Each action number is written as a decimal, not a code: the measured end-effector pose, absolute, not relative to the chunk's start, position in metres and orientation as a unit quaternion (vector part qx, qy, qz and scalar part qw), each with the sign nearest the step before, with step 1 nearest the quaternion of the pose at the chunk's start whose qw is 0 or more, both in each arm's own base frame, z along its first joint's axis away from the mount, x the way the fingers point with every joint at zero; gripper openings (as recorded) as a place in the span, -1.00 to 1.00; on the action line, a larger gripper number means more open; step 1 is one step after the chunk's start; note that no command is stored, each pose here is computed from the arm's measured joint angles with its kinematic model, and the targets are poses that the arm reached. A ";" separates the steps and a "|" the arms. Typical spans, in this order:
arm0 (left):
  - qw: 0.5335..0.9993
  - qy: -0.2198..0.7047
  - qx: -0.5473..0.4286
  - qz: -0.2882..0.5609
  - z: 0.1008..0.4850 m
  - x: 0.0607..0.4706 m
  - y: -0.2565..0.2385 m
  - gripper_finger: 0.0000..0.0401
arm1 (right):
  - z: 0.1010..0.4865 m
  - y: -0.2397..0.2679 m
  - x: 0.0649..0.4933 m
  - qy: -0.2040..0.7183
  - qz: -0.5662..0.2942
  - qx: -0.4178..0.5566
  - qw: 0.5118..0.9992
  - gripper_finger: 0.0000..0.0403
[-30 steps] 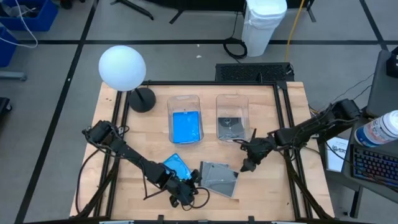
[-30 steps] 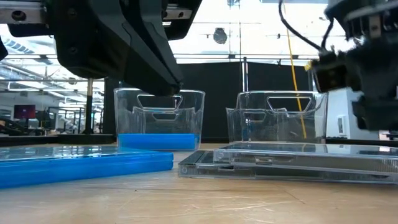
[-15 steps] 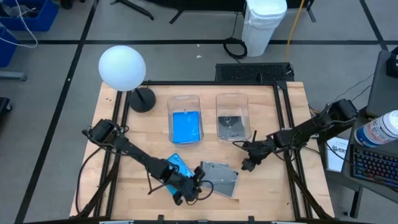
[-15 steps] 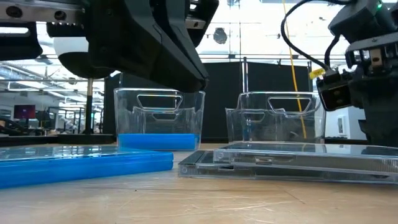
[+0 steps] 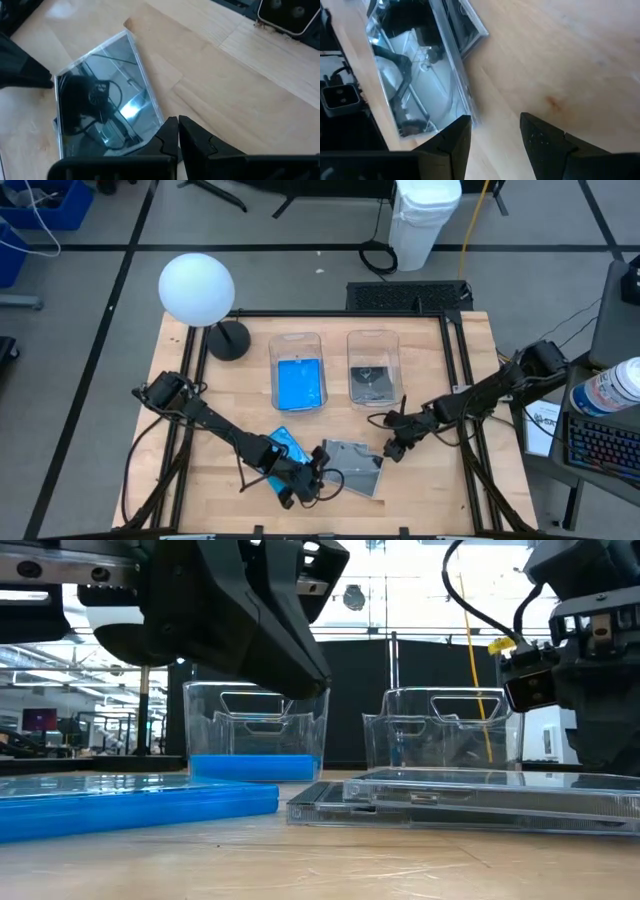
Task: Pick & place jewel cases by type
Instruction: Put the black cd case into the right transparent bin
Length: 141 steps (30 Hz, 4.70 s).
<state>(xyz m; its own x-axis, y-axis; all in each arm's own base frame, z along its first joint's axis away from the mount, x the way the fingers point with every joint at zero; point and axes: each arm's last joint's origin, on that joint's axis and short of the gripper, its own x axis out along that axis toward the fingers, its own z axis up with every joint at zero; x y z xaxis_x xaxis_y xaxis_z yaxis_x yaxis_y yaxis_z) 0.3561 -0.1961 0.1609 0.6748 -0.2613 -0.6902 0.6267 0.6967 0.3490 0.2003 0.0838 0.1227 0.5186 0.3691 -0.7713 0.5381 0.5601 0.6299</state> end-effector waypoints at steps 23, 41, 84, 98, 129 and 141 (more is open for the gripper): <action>0.861 0.315 0.295 -0.269 0.140 0.354 -0.212 -0.92 | 0.123 0.091 0.205 0.464 -0.074 0.465 0.750 -0.18; 0.884 0.266 0.284 -0.261 0.143 0.363 -0.214 -0.95 | 0.123 0.095 0.203 0.457 -0.078 0.452 0.762 -0.17; 0.878 0.330 0.290 -0.191 0.125 0.390 -0.213 -0.94 | 0.125 0.096 0.205 0.451 -0.058 0.440 0.774 -0.17; 0.878 0.334 0.290 -0.181 0.109 0.396 -0.210 -0.94 | 0.127 0.099 0.206 0.446 -0.038 0.449 0.773 -0.17; 0.887 0.325 0.281 -0.167 0.110 0.404 -0.199 -0.92 | 0.122 0.117 0.190 0.497 -0.062 0.481 0.720 -0.17; 0.888 0.325 0.281 -0.164 0.110 0.406 -0.195 -0.92 | 0.125 0.117 0.194 0.458 -0.068 0.484 0.742 -0.17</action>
